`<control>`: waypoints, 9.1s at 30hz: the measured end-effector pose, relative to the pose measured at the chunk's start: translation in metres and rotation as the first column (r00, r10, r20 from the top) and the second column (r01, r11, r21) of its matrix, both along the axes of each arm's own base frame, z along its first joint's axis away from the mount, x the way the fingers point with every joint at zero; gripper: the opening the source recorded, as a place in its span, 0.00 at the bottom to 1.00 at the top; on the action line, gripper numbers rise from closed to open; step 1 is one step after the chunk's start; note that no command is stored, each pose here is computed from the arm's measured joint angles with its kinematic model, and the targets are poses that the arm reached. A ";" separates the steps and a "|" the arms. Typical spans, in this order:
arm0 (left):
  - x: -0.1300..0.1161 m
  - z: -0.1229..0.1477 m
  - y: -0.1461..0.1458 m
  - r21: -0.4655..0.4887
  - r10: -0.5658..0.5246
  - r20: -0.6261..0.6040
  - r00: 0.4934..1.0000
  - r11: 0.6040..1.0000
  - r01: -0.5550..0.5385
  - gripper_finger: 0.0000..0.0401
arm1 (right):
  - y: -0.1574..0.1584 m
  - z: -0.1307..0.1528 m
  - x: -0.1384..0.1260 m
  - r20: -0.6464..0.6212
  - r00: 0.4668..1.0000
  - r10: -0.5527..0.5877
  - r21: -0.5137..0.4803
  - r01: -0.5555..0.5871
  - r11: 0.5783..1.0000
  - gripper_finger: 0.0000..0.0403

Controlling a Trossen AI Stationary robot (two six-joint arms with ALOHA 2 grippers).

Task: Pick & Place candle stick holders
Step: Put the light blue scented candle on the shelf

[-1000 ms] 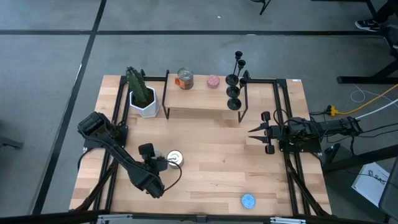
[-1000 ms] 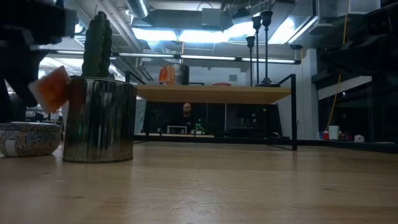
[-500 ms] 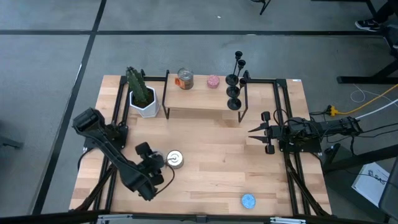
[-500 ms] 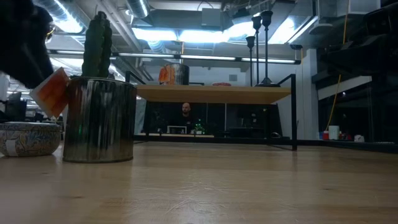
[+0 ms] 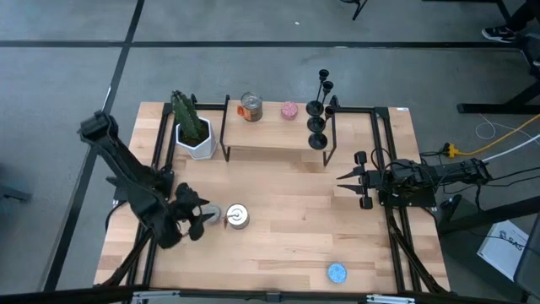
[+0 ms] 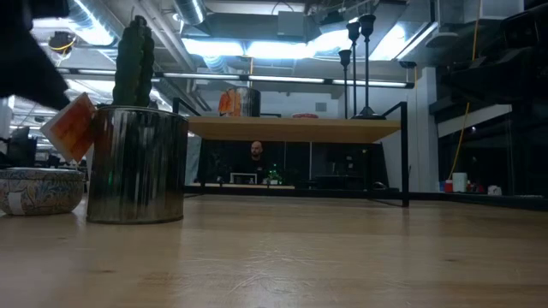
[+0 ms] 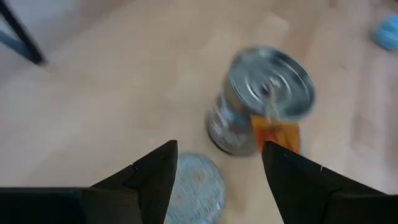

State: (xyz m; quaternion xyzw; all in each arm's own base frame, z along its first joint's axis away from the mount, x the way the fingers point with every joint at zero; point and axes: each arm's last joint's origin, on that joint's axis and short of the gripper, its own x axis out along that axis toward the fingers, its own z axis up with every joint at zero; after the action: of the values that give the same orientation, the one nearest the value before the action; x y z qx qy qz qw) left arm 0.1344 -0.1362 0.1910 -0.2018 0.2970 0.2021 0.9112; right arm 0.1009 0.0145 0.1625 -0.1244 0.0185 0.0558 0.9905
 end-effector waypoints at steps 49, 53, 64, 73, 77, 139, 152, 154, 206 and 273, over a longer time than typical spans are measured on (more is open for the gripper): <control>-0.004 -0.015 0.003 0.149 -0.316 -0.108 0.943 0.932 0.329 0.82 | 0.000 0.000 0.000 0.000 1.000 0.000 0.000 0.000 1.000 0.25; -0.004 -0.016 0.002 0.160 -0.318 -0.116 0.941 0.929 0.334 0.82 | 0.000 0.000 0.000 0.000 1.000 0.000 0.000 0.000 1.000 0.25; 0.003 -0.046 -0.005 0.244 -0.267 -0.243 0.933 0.914 0.325 0.82 | 0.000 0.000 0.000 0.000 1.000 0.000 0.000 0.000 1.000 0.25; 0.005 -0.067 -0.009 0.205 -0.181 -0.285 0.941 0.948 0.244 0.82 | 0.000 0.000 0.000 0.000 1.000 0.000 0.000 0.000 1.000 0.25; 0.006 -0.074 -0.011 0.195 -0.146 -0.285 0.947 0.959 0.206 0.83 | 0.000 0.000 0.000 0.000 1.000 0.000 0.000 0.000 1.000 0.25; 0.037 0.007 -0.022 0.145 -0.155 0.075 0.985 0.979 0.143 0.71 | 0.000 0.000 0.000 0.000 1.000 0.000 0.000 0.000 1.000 0.25; 0.086 0.057 0.004 0.220 -0.180 0.101 0.978 0.963 0.155 0.71 | 0.000 0.000 0.000 0.000 1.000 0.000 0.000 0.000 1.000 0.25; 0.093 0.065 0.008 0.229 -0.195 0.121 0.973 0.960 0.164 0.71 | 0.000 0.000 0.000 0.000 1.000 0.000 0.000 0.000 1.000 0.25; 0.222 0.128 0.139 0.381 -0.227 0.256 0.940 0.917 0.118 0.71 | 0.000 0.000 0.000 0.000 1.000 0.000 0.000 0.000 1.000 0.25; 0.305 0.106 0.221 0.416 0.108 -0.128 0.986 0.908 -0.046 0.82 | 0.000 0.000 0.000 0.000 1.000 0.000 0.000 0.000 1.000 0.25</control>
State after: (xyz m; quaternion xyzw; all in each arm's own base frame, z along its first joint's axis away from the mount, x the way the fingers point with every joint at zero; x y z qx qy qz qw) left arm 0.4393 0.0850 0.2975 -0.0012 0.3064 0.3103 0.8999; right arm 0.1009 0.0145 0.1624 -0.1244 0.0186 0.0559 0.9905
